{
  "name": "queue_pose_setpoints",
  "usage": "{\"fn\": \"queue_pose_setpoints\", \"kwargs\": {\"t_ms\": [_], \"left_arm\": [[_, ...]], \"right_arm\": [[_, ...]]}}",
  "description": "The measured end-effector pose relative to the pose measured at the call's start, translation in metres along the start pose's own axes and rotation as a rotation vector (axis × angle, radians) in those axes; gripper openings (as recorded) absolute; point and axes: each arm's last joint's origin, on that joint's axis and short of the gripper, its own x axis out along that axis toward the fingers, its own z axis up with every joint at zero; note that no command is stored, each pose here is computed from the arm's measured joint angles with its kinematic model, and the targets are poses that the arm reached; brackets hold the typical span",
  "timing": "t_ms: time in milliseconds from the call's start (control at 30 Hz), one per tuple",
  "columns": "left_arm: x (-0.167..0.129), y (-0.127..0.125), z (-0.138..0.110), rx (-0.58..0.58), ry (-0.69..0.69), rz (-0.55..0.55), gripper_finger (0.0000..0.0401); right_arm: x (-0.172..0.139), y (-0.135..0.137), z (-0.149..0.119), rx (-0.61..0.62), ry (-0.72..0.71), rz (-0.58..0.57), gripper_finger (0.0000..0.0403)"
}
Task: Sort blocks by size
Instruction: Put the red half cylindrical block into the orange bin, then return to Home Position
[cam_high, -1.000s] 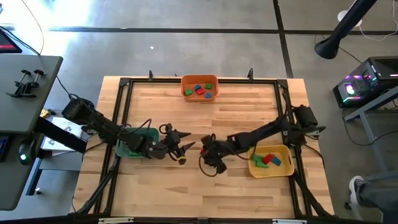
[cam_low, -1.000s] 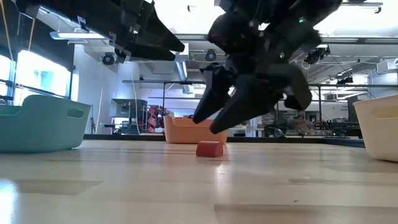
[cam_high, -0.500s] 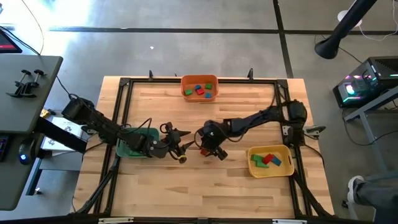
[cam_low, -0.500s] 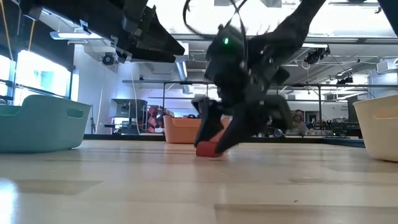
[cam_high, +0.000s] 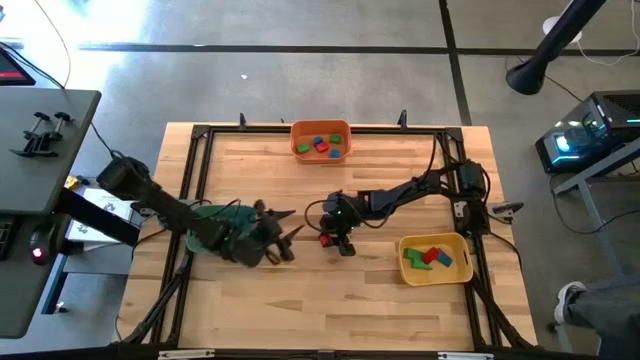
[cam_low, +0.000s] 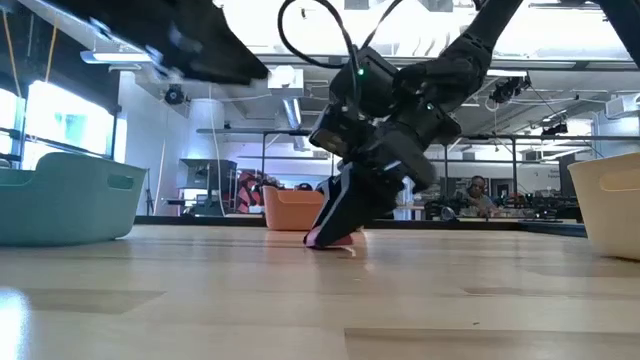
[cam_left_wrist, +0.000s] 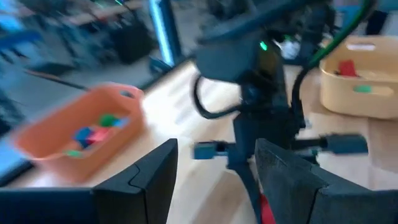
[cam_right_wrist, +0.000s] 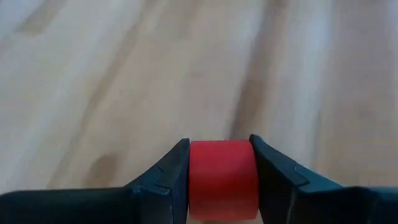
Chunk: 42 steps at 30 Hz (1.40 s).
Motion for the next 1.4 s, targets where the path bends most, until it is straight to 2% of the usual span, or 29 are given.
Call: {"fn": "queue_pose_setpoints", "kwargs": {"t_ms": [67, 200, 267, 333, 433, 533, 600, 700, 800, 933, 1100, 1233, 1400], "left_arm": [[-0.015, 0.000, 0.003, 0.028, -0.029, 0.059, 0.0200], [-0.041, 0.002, 0.009, 0.050, -0.086, 0.131, 0.0200], [-0.048, 0.003, 0.011, 0.054, -0.100, 0.139, 0.0200], [-0.051, 0.003, 0.010, 0.064, -0.102, 0.135, 0.0200], [-0.052, 0.003, 0.008, 0.093, -0.097, 0.146, 0.0200], [-0.050, 0.005, 0.005, 0.099, -0.088, 0.156, 0.0200], [-0.049, 0.006, 0.004, 0.088, -0.085, 0.158, 0.0200], [-0.049, 0.006, 0.003, 0.092, -0.079, 0.156, 0.0200], [-0.049, 0.006, 0.003, 0.097, -0.078, 0.156, 0.0200], [-0.049, 0.006, 0.002, 0.069, -0.079, 0.155, 0.0200], [-0.055, 0.004, 0.001, 0.033, -0.085, 0.129, 0.0200], [-0.060, 0.001, 0.000, 0.008, -0.092, 0.110, 0.0200], [-0.065, -0.001, -0.001, -0.030, -0.098, 0.088, 0.0200]], "right_arm": [[-0.009, -0.002, 0.008, 0.046, -0.012, -0.113, 0.0127], [-0.050, -0.029, 0.042, 0.221, -0.054, -0.561, 0.0127], [-0.070, -0.051, 0.053, 0.259, -0.045, -0.706, 0.0127], [-0.085, -0.080, 0.052, 0.331, -0.009, -0.744, 0.0127], [-0.108, -0.128, 0.049, 0.476, -0.040, -0.748, 0.0127], [-0.127, -0.163, 0.043, 0.557, -0.030, -0.787, 0.0127], [-0.132, -0.179, 0.036, 0.606, 0.002, -0.792, 0.0127], [-0.143, -0.197, 0.037, 0.661, -0.042, -0.801, 0.0129], [-0.148, -0.208, 0.033, 0.684, -0.064, -0.781, 0.0178], [-0.150, -0.211, 0.030, 0.660, -0.038, -0.788, 0.0244], [-0.168, -0.194, 0.051, 0.551, -0.043, -0.821, 0.0256], [-0.176, -0.158, 0.077, 0.422, -0.025, -0.773, 0.0251], [-0.170, -0.094, 0.110, 0.246, 0.017, -0.666, 0.0248]]}}
